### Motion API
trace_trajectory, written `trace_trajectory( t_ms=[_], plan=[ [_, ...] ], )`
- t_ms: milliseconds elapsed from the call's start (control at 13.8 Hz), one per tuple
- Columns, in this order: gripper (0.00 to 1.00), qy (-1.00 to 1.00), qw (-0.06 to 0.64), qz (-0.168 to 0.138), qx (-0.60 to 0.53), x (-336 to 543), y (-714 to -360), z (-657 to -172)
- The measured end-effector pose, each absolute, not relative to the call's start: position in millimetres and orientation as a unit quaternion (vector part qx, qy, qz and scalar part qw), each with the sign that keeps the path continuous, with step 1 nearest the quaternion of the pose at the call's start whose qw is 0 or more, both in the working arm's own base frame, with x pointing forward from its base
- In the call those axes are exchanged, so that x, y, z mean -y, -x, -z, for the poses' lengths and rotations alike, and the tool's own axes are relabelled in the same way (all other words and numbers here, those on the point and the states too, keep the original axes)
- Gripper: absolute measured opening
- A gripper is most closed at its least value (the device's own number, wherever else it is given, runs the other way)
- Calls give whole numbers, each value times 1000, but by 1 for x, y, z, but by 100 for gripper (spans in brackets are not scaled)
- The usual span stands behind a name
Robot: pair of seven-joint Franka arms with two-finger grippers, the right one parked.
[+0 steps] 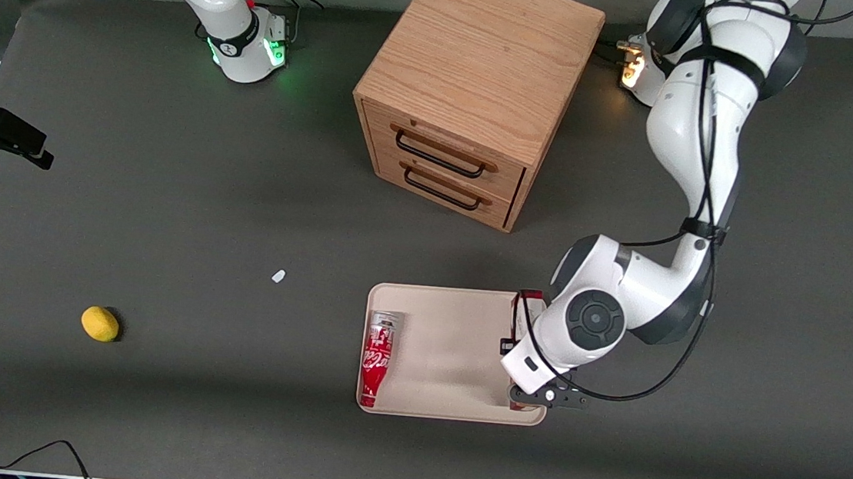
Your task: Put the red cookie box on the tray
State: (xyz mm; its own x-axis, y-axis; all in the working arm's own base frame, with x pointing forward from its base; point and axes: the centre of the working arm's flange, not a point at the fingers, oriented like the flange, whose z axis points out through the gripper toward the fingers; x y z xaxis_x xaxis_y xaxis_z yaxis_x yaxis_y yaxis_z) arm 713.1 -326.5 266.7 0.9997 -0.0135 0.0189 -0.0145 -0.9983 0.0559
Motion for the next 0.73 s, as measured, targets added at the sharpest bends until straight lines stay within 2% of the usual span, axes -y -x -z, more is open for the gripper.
trace_trajectory(
  t_ms=[655, 727],
  plan=[
    [14, -1000, 10, -1, -10, 317, -715, -240],
    [19, -1000, 9, -1, -10, 317, -715, -240]
  ],
)
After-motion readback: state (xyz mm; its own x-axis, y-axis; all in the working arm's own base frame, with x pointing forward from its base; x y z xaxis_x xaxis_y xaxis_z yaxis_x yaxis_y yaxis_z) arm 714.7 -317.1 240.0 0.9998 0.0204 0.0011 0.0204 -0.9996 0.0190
